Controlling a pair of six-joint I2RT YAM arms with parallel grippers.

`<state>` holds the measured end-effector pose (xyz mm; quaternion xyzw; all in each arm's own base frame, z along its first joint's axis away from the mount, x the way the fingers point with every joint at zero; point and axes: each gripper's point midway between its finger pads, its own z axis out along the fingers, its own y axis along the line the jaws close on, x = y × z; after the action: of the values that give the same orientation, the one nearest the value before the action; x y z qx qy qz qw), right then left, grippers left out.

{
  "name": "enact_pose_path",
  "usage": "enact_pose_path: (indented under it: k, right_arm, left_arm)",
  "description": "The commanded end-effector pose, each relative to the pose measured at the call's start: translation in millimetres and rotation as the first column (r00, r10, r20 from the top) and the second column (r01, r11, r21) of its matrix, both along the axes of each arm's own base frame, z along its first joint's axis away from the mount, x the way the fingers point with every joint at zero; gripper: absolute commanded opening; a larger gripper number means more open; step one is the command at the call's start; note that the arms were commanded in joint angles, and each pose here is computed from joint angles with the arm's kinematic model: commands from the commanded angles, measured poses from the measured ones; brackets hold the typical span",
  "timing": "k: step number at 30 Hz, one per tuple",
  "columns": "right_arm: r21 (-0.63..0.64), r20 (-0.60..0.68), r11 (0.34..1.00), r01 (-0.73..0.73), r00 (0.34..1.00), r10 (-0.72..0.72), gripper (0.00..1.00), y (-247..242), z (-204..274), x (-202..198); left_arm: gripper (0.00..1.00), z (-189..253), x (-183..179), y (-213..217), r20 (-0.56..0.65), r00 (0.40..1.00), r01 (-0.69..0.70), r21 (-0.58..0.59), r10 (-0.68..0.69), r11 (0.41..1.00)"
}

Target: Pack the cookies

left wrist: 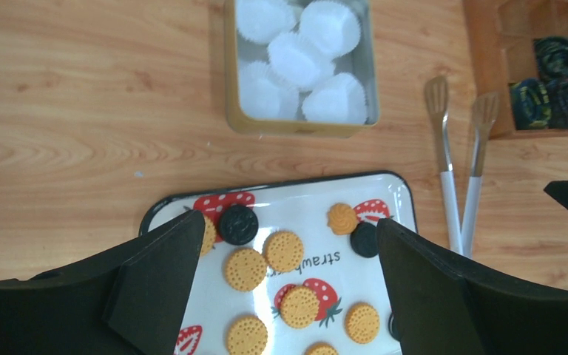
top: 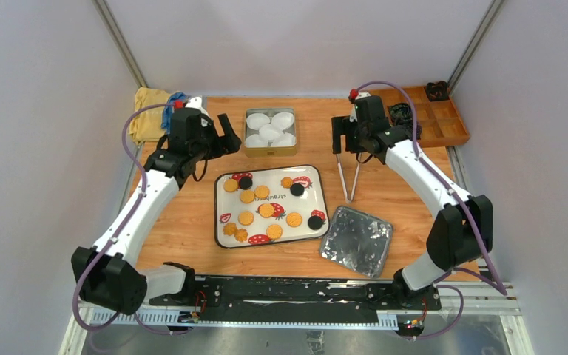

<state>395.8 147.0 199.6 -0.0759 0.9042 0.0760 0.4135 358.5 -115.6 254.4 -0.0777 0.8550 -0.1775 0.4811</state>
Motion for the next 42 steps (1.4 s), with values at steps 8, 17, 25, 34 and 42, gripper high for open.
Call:
enact_pose_path:
  k: [8,17,25,34,42]
  right_arm:
    - [-0.064,-0.183,0.997,0.032,0.982,-0.043,0.91,-7,-54,-32]
    - [-0.093,-0.374,0.994,0.056,0.923,-0.087,1.0,-5,-133,-48]
    - [-0.147,-0.383,0.981,0.125,0.907,-0.173,1.0,-15,-154,-28]
    - [-0.128,-0.368,0.974,0.187,0.903,-0.222,0.99,-30,-159,8]
    - [-0.138,-0.438,0.969,0.207,0.864,-0.247,0.95,-29,-192,-4]
  left_arm:
    - [0.9,-61,-32,-3,-0.137,0.99,0.038,-0.034,-0.042,0.999]
    - [0.91,-67,-36,-3,-0.138,0.989,0.049,-0.031,-0.053,0.998]
    - [0.91,-64,-38,2,-0.129,0.991,0.039,-0.013,-0.04,0.999]
    - [0.91,-65,-36,1,-0.129,0.991,0.04,-0.014,-0.042,0.999]
    - [0.91,-69,-40,3,-0.138,0.99,0.04,-0.008,-0.041,0.999]
